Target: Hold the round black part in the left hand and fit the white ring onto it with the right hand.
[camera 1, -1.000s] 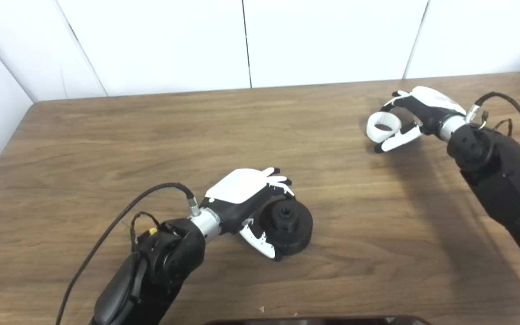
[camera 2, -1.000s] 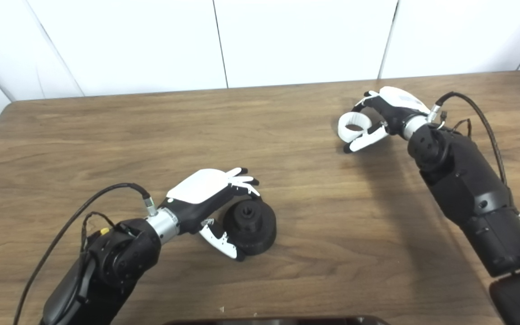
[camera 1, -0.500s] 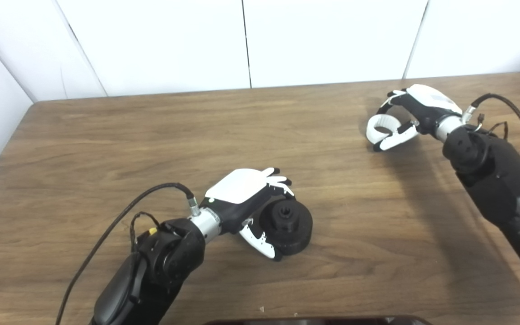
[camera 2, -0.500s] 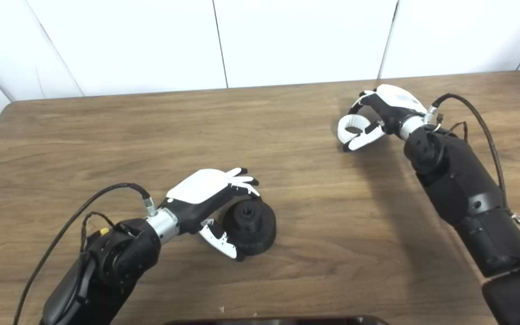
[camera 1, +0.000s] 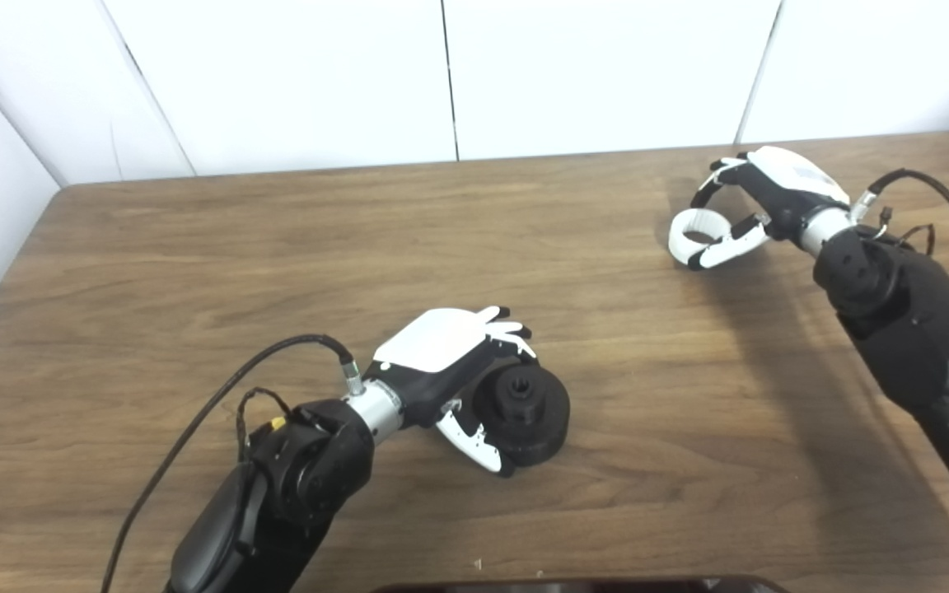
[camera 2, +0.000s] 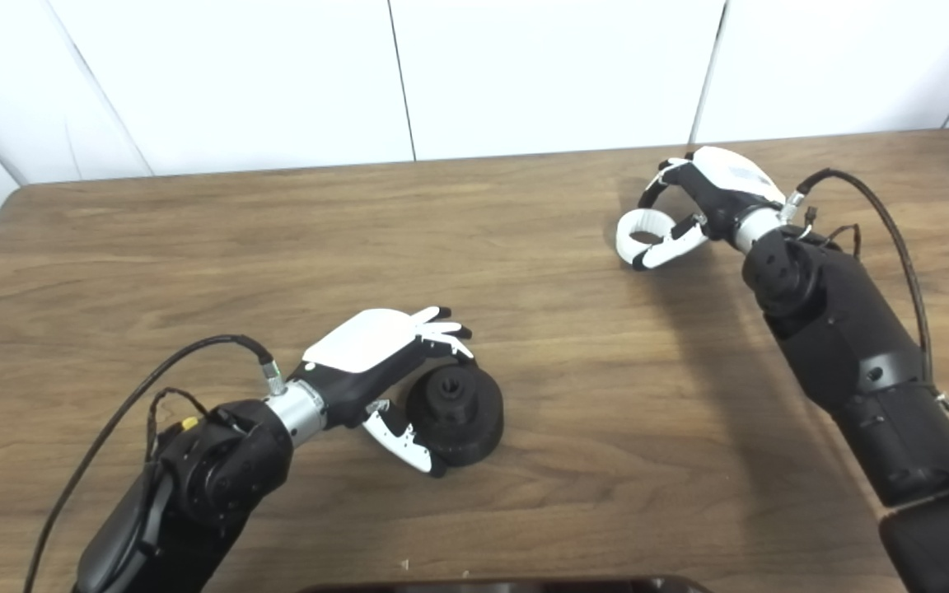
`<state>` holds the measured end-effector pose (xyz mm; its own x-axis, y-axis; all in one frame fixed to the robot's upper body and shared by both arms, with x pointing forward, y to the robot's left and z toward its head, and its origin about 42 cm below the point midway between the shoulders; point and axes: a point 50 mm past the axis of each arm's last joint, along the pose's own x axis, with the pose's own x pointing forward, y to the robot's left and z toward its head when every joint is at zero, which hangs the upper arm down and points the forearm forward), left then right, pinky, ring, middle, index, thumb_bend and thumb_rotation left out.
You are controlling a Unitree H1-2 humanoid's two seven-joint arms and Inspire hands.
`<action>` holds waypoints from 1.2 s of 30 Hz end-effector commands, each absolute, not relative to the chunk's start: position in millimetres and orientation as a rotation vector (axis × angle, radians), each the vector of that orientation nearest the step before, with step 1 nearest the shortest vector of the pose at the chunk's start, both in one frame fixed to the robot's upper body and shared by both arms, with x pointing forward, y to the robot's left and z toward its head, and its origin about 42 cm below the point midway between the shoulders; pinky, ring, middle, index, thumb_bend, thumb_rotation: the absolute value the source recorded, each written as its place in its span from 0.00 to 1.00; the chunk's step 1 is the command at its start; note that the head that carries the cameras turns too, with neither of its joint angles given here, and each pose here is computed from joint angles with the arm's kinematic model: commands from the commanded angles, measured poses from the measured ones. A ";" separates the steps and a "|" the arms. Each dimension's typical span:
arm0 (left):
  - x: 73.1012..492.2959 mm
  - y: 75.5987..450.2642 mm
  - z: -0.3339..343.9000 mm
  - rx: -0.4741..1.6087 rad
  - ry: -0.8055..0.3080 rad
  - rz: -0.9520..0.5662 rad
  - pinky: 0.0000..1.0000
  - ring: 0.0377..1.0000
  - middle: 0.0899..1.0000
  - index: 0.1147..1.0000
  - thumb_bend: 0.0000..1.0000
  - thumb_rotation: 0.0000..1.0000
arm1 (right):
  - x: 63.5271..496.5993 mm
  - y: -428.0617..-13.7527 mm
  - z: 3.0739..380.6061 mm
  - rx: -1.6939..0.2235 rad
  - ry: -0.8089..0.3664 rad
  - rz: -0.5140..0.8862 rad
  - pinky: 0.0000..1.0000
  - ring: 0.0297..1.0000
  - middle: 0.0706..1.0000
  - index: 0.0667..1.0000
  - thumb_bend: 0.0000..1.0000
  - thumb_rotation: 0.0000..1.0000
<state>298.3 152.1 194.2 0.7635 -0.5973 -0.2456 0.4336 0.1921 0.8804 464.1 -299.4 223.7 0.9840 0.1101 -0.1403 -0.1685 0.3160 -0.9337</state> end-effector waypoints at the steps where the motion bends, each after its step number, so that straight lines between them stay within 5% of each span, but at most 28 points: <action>1: 301.4 154.0 205.1 1.189 -0.200 -0.703 0.85 1.00 0.92 0.66 0.90 0.23 | 472.7 -298.2 253.0 -1.239 -0.045 0.145 1.00 1.00 0.92 0.63 0.83 0.23; 32: 302.4 154.3 210.0 1.185 -0.210 -0.700 0.83 1.00 0.92 0.66 0.90 0.24 | 470.3 -300.8 245.7 -1.212 -0.056 0.153 0.94 0.99 0.88 0.59 0.80 0.15; 34: 302.5 154.2 210.5 1.186 -0.212 -0.700 0.84 1.00 0.92 0.66 0.90 0.24 | 470.4 -301.0 245.5 -1.205 -0.060 0.151 0.95 0.99 0.88 0.49 0.58 0.14; 36: 302.8 154.0 210.6 1.186 -0.212 -0.698 0.84 1.00 0.92 0.66 0.90 0.24 | 470.6 -301.7 245.2 -1.199 -0.065 0.150 0.95 0.99 0.88 0.46 0.54 0.14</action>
<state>298.1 153.6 195.5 0.7619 -0.5956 -0.2543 0.4436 0.1939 0.8750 462.6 -301.9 220.1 0.9834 0.1314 -0.1255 -0.1644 0.3489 -0.9226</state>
